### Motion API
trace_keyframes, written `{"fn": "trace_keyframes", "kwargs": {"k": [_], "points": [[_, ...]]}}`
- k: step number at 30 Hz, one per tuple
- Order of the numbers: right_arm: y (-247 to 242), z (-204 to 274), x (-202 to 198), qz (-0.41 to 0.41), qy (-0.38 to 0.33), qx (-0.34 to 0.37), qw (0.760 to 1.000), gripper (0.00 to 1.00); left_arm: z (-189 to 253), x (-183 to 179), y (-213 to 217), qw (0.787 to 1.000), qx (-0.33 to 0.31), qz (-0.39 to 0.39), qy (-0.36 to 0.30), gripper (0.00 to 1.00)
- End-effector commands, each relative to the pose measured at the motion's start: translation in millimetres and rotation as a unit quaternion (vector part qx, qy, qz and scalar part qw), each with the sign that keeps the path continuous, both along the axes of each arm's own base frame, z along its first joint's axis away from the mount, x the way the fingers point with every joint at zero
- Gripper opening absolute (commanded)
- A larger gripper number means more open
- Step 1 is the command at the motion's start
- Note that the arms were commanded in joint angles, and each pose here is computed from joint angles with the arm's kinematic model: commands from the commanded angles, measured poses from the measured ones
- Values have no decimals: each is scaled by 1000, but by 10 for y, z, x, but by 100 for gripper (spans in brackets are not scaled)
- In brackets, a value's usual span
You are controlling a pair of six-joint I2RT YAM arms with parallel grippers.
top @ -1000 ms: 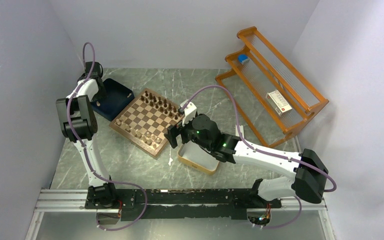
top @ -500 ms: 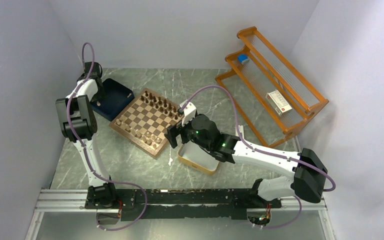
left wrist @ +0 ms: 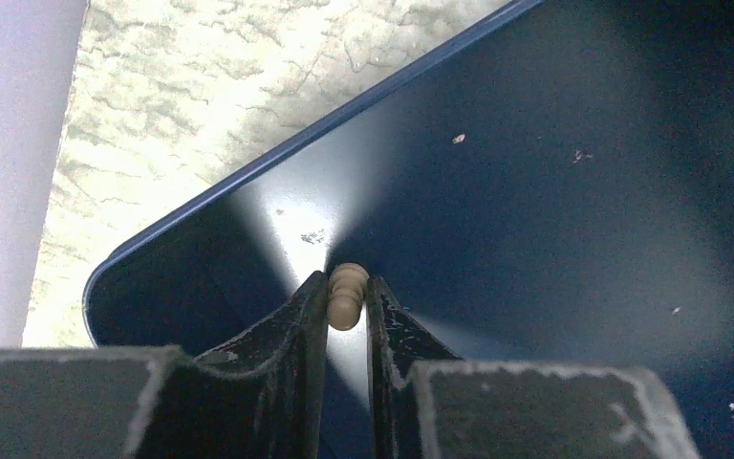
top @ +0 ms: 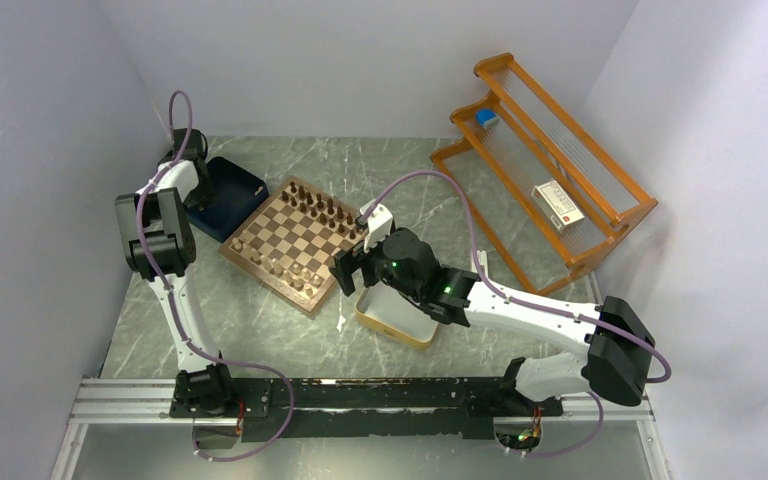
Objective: Set up the chess pieces on the board
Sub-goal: Pick up the chess piece from the storage box, then place the chess piece on the chessboard.
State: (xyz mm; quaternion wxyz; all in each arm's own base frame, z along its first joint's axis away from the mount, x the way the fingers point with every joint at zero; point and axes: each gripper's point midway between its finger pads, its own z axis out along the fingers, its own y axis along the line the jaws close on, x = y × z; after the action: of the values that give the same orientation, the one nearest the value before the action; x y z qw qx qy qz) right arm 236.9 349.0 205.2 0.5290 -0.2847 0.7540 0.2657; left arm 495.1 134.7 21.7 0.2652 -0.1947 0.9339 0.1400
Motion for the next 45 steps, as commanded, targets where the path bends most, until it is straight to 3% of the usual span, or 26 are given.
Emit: {"fn": "trace_keyframes", "kwargs": {"k": [1, 33, 45], "points": [[-1, 110, 68, -10, -16, 7, 1000, 100, 43, 111, -35, 1000, -15, -12, -19, 22], [87, 100, -1, 13, 6, 8, 1000, 100, 699, 101, -228, 996, -30, -51, -67, 13], [77, 150, -99, 29, 17, 23, 999, 100, 1050, -234, -1018, 985, -92, -117, -91, 13]]}}
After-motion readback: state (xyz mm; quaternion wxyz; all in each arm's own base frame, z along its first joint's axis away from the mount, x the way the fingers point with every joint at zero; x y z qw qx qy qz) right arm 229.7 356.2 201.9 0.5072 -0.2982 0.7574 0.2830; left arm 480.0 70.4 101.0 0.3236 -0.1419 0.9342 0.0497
